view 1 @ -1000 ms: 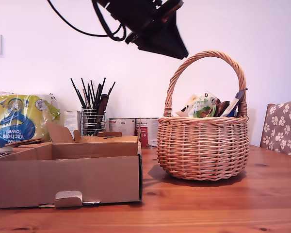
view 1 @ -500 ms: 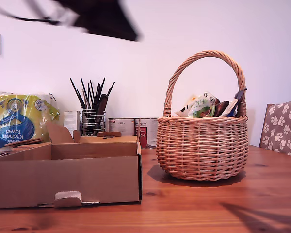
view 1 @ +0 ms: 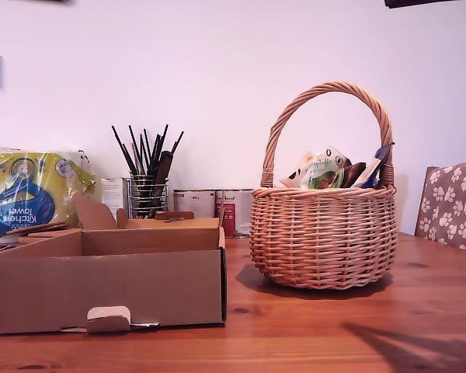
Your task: Move the bags of Easter eggs from the cardboard box on the left into the woven basket on the right side.
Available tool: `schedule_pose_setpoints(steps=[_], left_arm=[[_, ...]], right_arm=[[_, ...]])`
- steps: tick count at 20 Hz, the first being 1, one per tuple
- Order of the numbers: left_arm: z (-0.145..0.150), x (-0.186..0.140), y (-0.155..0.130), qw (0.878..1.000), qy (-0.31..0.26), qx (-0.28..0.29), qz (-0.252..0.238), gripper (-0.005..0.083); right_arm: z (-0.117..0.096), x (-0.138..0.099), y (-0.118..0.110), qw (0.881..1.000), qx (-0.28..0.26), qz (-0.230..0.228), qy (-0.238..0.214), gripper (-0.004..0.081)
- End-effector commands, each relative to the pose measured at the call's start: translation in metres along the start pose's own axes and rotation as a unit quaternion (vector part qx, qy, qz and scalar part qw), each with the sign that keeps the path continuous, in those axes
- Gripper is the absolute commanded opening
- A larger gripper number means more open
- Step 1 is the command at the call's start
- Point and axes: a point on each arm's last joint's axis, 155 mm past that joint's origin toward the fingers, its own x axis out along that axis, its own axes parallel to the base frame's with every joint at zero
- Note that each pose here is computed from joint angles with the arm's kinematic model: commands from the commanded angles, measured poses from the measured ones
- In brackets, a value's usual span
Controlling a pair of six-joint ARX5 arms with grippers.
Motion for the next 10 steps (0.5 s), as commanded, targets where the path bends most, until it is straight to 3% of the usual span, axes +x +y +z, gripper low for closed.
schedule_pose_setpoints(steps=[1,5,10], left_arm=[[-0.013,-0.007,0.001,1.0,0.013,-0.012,0.008,-0.0022],[-0.002,-0.024,-0.002,1.0,-0.011,-0.008,0.008,-0.0022],[-0.015,-0.022,-0.001,1.0,0.014,-0.013,0.008,-0.0022]], right_arm=[[-0.003,-0.003,0.007,1.0,0.006,0.011,-0.002,-0.0012],[0.013,-0.008,0.009,0.999,0.0,0.008,-0.031,-0.0012],[-0.001,-0.007,0.008,1.0,0.005,0.006,-0.004,-0.0012]])
